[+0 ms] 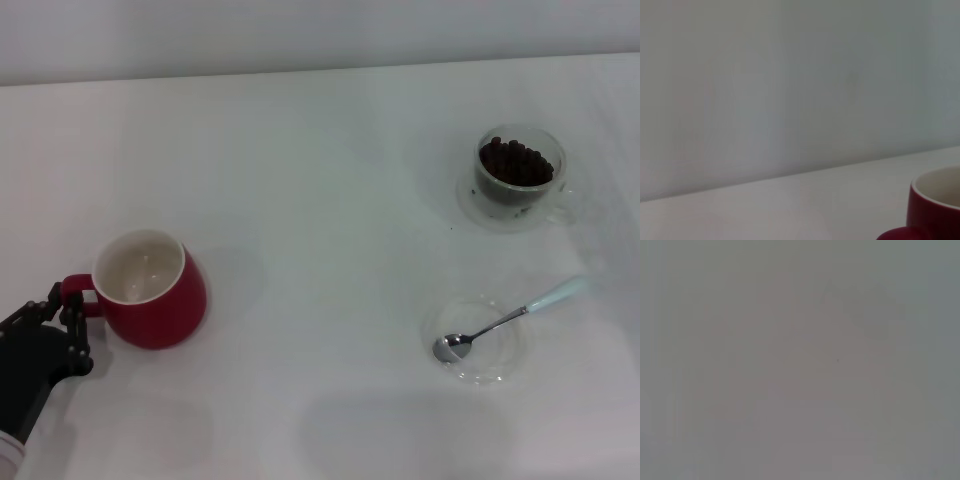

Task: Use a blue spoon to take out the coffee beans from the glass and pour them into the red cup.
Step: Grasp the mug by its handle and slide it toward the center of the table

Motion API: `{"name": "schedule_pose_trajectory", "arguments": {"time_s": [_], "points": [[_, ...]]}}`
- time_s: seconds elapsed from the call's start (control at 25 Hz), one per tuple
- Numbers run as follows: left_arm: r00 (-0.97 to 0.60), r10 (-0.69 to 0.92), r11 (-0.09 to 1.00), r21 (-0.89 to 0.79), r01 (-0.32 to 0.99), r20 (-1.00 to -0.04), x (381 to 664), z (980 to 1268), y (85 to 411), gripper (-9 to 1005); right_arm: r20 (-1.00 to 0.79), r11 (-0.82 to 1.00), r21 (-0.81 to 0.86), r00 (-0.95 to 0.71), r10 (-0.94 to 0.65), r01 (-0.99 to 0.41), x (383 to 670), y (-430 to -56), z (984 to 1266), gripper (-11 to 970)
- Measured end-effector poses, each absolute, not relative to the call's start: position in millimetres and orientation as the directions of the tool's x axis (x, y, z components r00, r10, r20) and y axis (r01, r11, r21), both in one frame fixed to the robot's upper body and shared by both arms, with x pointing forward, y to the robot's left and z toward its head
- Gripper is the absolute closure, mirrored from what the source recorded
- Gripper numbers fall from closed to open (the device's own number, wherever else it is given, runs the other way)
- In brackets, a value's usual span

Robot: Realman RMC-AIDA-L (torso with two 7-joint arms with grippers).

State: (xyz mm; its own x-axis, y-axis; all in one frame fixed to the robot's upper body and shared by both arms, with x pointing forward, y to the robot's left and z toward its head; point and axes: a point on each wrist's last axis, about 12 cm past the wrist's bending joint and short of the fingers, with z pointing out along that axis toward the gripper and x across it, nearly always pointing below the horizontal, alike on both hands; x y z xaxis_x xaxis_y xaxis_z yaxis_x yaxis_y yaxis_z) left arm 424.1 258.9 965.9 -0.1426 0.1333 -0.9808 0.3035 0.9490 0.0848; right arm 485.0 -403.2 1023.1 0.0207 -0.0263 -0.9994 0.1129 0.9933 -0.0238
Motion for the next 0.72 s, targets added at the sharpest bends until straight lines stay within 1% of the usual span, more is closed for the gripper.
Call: {"name": "schedule_pose_trajectory", "arguments": {"time_s": [0.24, 0.72], "points": [[-0.122, 0.176, 0.94, 0.13, 0.317, -0.977, 425.8, 966.8, 255.3, 887, -0.999, 0.993, -0.024, 0.019, -0.026, 0.116, 483.9, -403.8, 1022.7, 125], [-0.082, 0.185, 0.908, 0.138, 0.397, -0.979, 434.8, 972.1, 240.2, 891, -1.0, 0.993, -0.016, 0.017, -0.018, 0.115, 481.8, -402.5, 1021.0, 127]]}}
